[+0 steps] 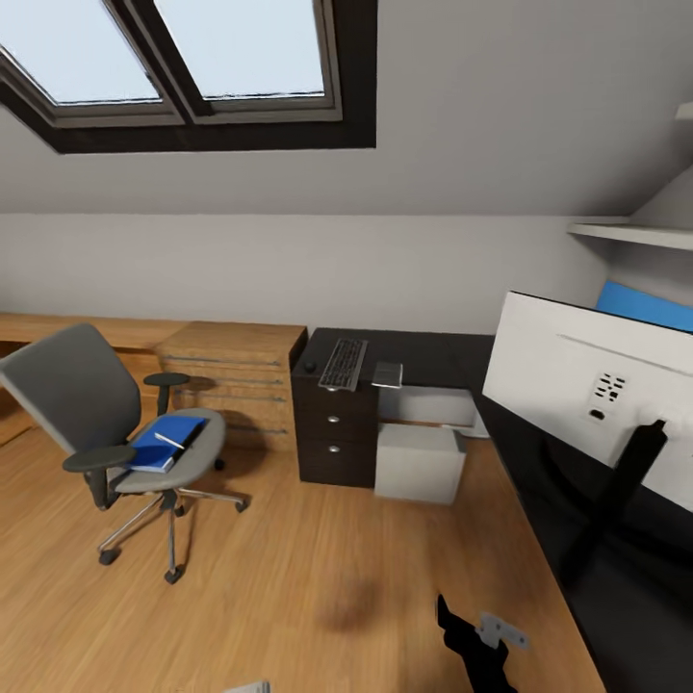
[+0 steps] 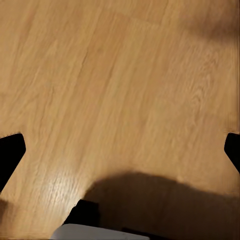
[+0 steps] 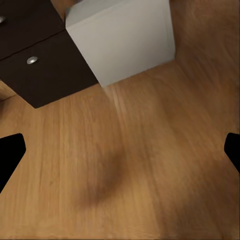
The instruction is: In the bedroom, organize the workspace by keeping the computer under the desk, ensuring the monitor is on the desk, placing the keyboard on the desk next to the monitor, placing the mouse on the desk next to the keyboard, moving the folder from the swivel chair onto the desk next to the mouse, stacking the notebook on top of the folder with the pen on top of the notebook, and positioning the swivel chair next to the desk.
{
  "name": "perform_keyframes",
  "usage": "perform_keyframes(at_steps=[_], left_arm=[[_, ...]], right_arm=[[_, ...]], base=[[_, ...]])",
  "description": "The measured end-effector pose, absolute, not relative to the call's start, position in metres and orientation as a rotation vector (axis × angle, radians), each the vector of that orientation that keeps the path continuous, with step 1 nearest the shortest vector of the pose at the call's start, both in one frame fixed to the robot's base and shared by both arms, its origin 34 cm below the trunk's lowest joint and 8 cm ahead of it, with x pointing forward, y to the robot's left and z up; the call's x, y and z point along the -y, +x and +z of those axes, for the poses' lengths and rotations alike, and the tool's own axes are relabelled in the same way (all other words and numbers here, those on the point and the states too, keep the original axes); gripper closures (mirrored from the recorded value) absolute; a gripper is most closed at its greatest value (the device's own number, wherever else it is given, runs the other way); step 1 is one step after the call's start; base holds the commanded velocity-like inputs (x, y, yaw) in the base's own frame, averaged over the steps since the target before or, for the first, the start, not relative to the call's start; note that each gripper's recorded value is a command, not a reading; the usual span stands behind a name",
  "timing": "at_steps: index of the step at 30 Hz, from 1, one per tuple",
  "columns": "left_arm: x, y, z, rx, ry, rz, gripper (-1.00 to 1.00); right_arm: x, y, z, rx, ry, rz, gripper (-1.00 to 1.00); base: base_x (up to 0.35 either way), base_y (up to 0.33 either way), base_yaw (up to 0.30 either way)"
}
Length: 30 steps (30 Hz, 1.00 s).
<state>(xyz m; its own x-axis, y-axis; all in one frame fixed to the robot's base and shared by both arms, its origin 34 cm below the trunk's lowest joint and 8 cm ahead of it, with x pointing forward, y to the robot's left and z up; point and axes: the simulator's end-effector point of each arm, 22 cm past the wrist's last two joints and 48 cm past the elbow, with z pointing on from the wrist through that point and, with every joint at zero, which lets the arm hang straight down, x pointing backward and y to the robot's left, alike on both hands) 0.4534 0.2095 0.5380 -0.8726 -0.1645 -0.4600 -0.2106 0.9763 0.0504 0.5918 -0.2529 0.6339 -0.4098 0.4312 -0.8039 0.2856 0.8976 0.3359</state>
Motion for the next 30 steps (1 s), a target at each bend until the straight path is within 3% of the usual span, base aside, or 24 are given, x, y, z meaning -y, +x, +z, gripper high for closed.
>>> perform_keyframes(at_steps=[12,30], left_arm=[[-0.210,0.454,0.557,-2.644,-0.269,0.138,-1.00],[-0.213,0.460,0.587,-2.596,-0.287,0.145,-1.00]], right_arm=[[0.249,0.591,0.652,-2.029,0.497,0.182,-1.00],[0.247,0.589,0.676,-2.032,0.498,0.185,-1.00]], base=[[-0.341,-0.003,-0.244],[-0.311,-0.180,-0.017]])
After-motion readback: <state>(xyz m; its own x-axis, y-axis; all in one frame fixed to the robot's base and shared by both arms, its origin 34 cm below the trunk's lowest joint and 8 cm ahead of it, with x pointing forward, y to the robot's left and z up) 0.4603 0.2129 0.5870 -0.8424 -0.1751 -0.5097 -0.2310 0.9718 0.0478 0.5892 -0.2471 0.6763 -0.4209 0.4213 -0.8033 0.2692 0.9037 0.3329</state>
